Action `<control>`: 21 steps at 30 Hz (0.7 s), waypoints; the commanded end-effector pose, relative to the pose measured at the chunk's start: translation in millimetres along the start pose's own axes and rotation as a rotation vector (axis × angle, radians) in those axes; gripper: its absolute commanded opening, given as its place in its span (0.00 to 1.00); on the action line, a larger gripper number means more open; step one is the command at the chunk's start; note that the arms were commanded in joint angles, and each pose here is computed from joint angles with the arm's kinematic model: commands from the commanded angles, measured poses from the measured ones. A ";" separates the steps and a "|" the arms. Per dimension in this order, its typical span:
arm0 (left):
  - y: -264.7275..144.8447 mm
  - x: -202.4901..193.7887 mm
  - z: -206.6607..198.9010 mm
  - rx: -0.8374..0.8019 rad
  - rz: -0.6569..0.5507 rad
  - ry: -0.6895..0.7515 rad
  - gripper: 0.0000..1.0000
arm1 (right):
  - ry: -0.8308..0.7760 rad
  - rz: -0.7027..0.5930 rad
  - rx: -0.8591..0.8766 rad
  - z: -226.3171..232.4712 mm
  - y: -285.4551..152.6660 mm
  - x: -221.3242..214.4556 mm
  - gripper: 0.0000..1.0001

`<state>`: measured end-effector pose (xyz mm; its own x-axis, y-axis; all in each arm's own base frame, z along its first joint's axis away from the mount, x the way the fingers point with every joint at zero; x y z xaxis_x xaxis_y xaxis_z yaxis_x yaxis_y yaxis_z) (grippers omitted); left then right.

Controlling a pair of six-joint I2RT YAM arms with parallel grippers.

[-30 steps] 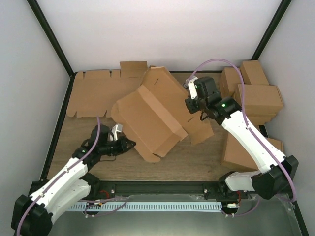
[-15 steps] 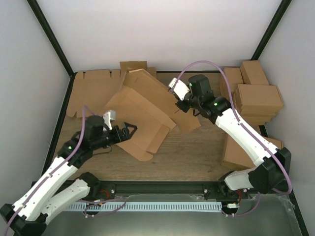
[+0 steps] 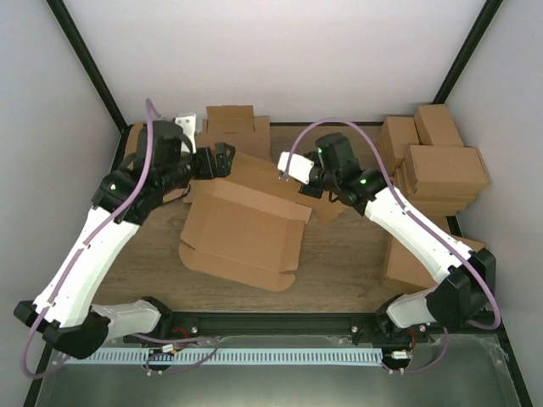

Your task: Fold the paper box

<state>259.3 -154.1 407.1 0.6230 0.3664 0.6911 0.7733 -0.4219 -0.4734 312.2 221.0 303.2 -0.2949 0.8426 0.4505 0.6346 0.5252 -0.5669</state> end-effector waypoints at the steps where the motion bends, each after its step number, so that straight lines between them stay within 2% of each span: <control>1: -3.2 25.0 9.7 0.119 -0.048 0.079 1.00 | -0.228 -0.096 0.046 19.0 -2.2 21.8 0.01; 6: -8.5 47.6 28.1 0.125 -0.064 0.021 1.00 | -0.322 -0.104 0.010 13.4 -4.0 27.8 0.01; 9: -2.4 50.1 39.3 0.052 0.003 -0.021 1.00 | -0.439 -0.089 0.013 14.8 -4.7 29.3 0.01; 13: 21.2 27.3 36.2 -0.064 0.153 0.015 1.00 | -0.615 -0.104 0.057 38.9 0.8 32.1 0.01; 16: 37.8 9.0 40.5 -0.118 0.225 0.028 1.00 | -0.623 -0.118 0.057 51.4 8.6 35.1 0.01; 18: 48.4 -5.2 42.1 -0.170 0.286 0.035 1.00 | -0.632 -0.108 0.039 57.5 15.5 33.5 0.07; 21: 58.2 -20.6 42.8 -0.218 0.356 0.054 0.99 | -0.626 -0.086 0.023 61.3 26.2 29.6 0.07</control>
<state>301.8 -131.5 349.6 0.8059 0.2377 0.5423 0.5709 -0.5546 -0.6054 269.8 261.3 255.2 -0.7123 0.6991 0.0623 0.5215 0.5865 -0.6197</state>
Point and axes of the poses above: each gripper's point midway between its finger pads, its own y axis out along the fingers, its own z axis along the line the jaws close on, x = y × z, the point moved 5 cm from there along -y, back along the fingers, and after that the axes turned 14 degrees about -y, right-handed, at the moved point
